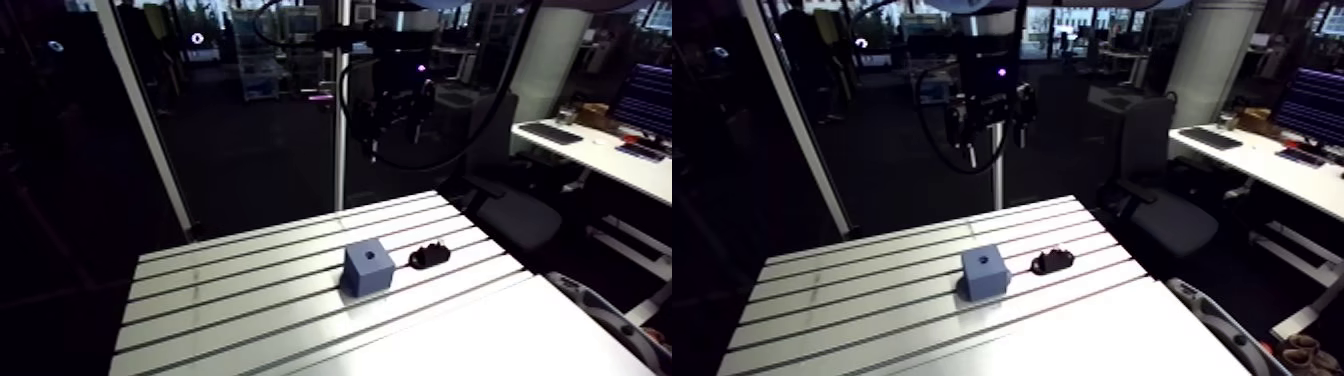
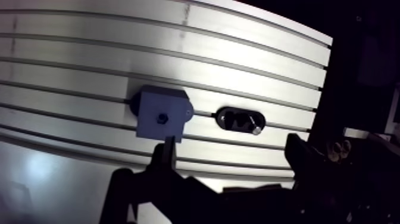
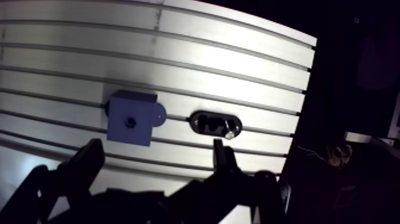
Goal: Pick up the M10 bolt and insert it into the hex recess until seated.
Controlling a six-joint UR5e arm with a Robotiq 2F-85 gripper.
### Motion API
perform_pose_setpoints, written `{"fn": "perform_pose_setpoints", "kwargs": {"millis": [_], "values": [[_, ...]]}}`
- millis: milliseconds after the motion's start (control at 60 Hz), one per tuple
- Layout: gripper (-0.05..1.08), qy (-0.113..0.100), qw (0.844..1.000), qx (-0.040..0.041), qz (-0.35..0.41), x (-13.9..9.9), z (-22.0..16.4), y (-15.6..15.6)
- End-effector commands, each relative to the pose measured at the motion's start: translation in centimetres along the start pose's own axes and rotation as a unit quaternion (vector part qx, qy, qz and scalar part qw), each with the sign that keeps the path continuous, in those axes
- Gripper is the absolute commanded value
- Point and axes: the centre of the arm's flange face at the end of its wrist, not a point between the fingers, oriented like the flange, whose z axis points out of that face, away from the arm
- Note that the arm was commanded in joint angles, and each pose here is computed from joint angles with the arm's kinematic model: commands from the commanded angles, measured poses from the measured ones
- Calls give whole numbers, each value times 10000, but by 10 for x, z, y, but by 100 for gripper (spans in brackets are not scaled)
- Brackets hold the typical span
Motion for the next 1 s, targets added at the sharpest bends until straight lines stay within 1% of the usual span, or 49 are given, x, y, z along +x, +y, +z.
{"fn": "perform_pose_setpoints", "kwargs": {"millis": [17, 150, 217, 283, 317, 350, 383, 467, 550, 617, 650, 767, 817, 883, 1000], "values": [[1, 90, 9998, -9, 203, -7, 12, 27], [1, 36, 9995, 23, 300, -9, 25, 37], [1, 52, 9994, 3, 331, -11, 28, 42], [1, 41, 9994, 25, 339, -14, 35, 47], [1, 105, 9992, 43, 374, -17, 38, 53], [1, 105, 9992, 43, 374, -17, 38, 53], [1, 158, 9988, 63, 454, -21, 41, 61], [1, 160, 9985, 87, 525, -25, 45, 69], [1, 108, 9983, 108, 563, -26, 55, 78], [1, 104, 9982, 107, 579, -26, 59, 82], [1, 71, 9982, 132, 581, -25, 65, 83], [1, 4, 9980, 174, 608, -25, 76, 86], [1, -5, 9979, 179, 621, -26, 77, 88], [1, -66, 9975, 222, 665, -27, 86, 93], [1, -113, 9974, 240, 674, -27, 93, 97]]}}
